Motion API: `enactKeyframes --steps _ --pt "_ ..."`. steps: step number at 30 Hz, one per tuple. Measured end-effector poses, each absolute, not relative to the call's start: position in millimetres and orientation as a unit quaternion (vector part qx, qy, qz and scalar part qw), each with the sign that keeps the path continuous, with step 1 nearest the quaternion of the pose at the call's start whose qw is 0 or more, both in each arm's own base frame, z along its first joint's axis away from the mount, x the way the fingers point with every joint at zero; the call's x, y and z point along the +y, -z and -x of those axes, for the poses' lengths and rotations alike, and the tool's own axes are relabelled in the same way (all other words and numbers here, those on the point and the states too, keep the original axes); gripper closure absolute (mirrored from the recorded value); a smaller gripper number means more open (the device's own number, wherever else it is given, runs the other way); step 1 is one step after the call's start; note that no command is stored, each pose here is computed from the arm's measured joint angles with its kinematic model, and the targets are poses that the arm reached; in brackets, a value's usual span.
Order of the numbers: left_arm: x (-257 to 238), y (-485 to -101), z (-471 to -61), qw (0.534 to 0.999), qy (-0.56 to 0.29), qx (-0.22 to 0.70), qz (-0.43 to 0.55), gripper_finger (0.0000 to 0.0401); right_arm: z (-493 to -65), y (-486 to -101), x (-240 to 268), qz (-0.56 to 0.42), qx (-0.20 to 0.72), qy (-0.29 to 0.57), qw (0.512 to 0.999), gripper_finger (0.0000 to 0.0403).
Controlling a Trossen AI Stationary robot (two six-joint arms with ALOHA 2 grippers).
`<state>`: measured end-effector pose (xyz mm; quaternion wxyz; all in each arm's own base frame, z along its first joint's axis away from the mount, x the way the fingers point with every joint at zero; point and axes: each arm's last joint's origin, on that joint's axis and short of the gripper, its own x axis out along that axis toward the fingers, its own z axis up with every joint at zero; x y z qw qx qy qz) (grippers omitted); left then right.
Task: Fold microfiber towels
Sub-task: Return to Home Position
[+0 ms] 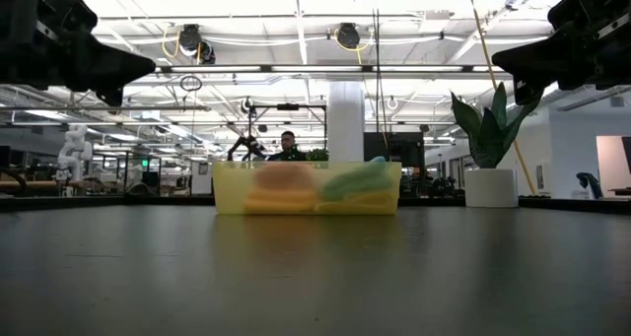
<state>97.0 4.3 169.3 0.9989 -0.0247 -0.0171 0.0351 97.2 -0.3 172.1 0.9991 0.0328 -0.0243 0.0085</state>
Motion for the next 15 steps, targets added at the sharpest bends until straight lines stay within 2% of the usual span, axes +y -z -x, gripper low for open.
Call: enactKeyframes --steps 15 --pt "4.6 -171.9 -98.0 0.998 -0.041 -0.031 0.030 0.0366 -97.2 -172.0 -0.3 -0.033 -0.024 -0.009 0.999 0.0403"
